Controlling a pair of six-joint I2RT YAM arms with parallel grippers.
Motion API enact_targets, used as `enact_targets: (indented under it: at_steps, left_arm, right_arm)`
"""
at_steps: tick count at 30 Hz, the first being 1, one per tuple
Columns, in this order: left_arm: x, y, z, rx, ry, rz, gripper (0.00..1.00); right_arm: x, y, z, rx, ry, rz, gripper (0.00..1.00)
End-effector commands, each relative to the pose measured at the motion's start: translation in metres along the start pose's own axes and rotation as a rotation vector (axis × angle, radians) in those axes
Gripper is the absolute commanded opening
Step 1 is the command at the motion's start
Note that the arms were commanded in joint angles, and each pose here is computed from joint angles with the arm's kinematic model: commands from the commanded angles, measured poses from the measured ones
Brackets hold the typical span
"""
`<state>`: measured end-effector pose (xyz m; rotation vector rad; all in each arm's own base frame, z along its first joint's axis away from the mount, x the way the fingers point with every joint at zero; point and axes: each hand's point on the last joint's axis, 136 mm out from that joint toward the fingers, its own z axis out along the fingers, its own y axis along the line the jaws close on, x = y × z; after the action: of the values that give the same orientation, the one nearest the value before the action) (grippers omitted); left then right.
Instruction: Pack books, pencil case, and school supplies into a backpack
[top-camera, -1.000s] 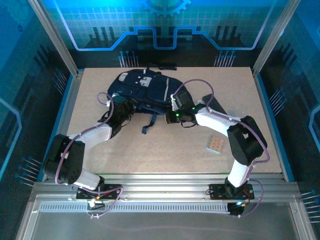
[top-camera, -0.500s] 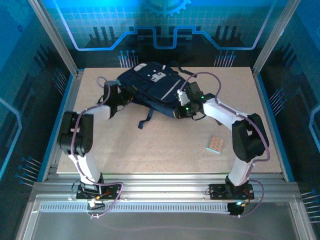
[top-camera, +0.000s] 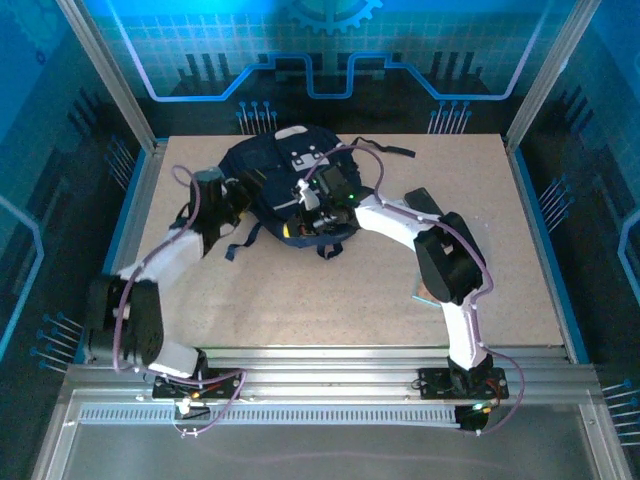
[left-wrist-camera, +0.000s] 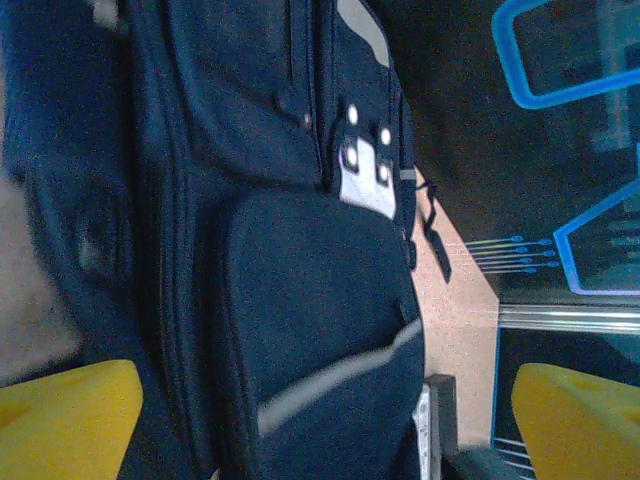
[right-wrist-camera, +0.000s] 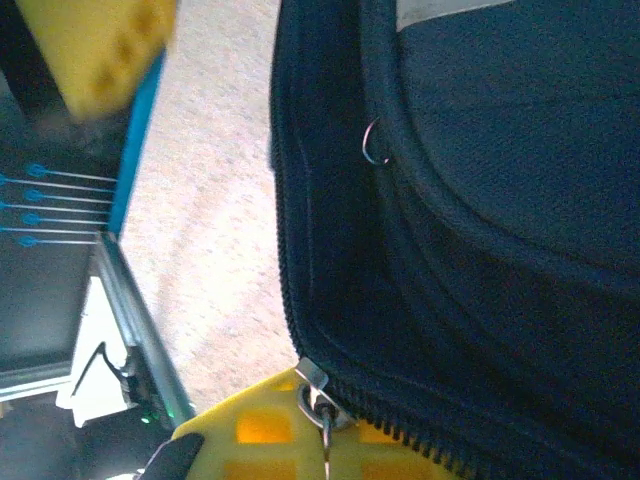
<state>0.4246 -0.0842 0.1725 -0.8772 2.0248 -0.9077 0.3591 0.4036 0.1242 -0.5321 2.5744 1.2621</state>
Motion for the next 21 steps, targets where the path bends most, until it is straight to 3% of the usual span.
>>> enact_targets:
  at_steps: [1, 8, 10, 13, 18, 21]
  left_arm:
    - [0.03, 0.046, -0.012, -0.123, -0.023, -0.099, 0.93]
    - [0.047, 0.055, 0.005, -0.12, -0.052, -0.201, 0.92]
    - [0.048, 0.052, 0.016, -0.111, -0.063, -0.203, 0.87]
    - [0.05, 0.053, 0.034, -0.088, -0.066, -0.229, 0.6]
    - [0.058, 0.056, 0.054, -0.028, -0.04, -0.236, 0.0]
    - [0.062, 0.06, 0.058, -0.018, -0.018, -0.241, 0.0]
  right_arm:
    - [-0.03, 0.051, -0.007, -0.144, -0.083, -0.069, 0.0]
    - [-0.002, 0.062, -0.009, -0.192, -0.042, -0.03, 0.0]
    - [0.01, 0.065, -0.012, -0.205, -0.026, -0.016, 0.0]
    - [0.03, 0.058, -0.017, -0.165, 0.017, 0.027, 0.0]
    - [0.079, 0.019, -0.032, -0.009, 0.153, 0.117, 0.0]
    - [0.098, -0.008, -0.052, 0.101, 0.208, 0.14, 0.0]
